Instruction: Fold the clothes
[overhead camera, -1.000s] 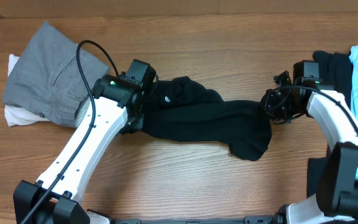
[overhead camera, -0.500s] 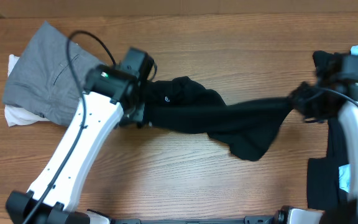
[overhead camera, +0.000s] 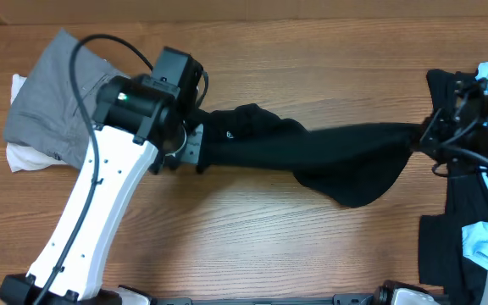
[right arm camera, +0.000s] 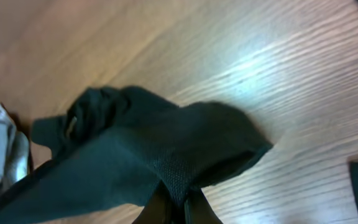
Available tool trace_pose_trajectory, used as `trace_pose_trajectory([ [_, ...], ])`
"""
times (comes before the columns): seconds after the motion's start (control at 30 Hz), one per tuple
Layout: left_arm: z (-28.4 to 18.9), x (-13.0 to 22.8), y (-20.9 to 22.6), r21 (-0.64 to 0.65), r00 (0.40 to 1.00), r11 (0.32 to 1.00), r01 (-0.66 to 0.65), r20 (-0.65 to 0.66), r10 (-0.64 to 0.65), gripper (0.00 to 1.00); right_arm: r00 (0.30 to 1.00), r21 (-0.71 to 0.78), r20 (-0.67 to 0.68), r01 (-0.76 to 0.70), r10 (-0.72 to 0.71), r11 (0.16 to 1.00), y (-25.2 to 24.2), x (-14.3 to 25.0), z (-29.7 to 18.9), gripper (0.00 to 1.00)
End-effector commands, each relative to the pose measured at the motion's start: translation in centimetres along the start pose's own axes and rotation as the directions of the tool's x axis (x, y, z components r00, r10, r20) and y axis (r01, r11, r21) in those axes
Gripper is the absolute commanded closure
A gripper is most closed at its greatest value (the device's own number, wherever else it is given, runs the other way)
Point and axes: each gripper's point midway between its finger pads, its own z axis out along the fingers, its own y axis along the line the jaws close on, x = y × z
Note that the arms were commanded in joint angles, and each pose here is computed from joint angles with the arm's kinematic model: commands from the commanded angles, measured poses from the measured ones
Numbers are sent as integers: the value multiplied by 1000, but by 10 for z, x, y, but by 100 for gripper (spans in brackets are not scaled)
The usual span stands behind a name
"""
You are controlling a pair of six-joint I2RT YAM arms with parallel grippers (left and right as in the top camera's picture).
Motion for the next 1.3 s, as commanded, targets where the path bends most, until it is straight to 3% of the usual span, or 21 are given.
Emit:
trace_pose_trajectory([
  [0.0, 43, 22, -2, 4, 993, 1000, -9, -117, 10, 96, 999, 24, -40, 29, -28, 999, 2, 1, 14, 96],
  [0.13, 102, 28, -4, 0, 992, 1000, -7, -123, 7, 93, 993, 34, -110, 50, -46, 998, 6, 2, 41, 96],
  [0.23, 132, 20, 0, -13, 997, 1000, 5, -78, -6, 80, 987, 44, -157, 52, -44, 998, 5, -1, 65, 96],
  [0.27, 138, 13, 2, -19, 998, 1000, 13, -54, -14, 66, 984, 49, -171, 47, -38, 998, 3, -2, 73, 96],
  [0.3, 141, 7, 3, -23, 999, 1000, 20, -33, -21, 59, 983, 53, -183, 41, -31, 998, 2, -4, 80, 96],
  [0.43, 146, -12, 8, -17, 1000, 1000, 12, 24, -12, 46, 979, 61, -205, 36, -23, 998, -2, -6, 94, 96],
  [0.63, 142, 16, -16, 109, 994, 992, -60, -89, 70, 50, 980, 80, -199, 40, -23, 996, -5, -7, 94, 96],
  [0.73, 140, 30, -26, 107, 982, 986, -128, -128, 141, 51, 981, 87, -194, 42, -25, 995, -6, -8, 94, 96],
  [0.87, 139, 29, -48, 89, 962, 963, -253, -83, 261, 48, 982, 91, -189, 44, -26, 995, -7, -9, 95, 96],
  [1.0, 138, 23, -54, -8, 941, 942, -336, -40, 335, 44, 981, 91, -191, 44, -26, 995, -7, -9, 95, 96],
  [1.27, 147, 30, -69, -4, 882, 882, -470, -33, 470, 39, 982, 98, -187, 45, -26, 994, -8, -10, 95, 96],
])
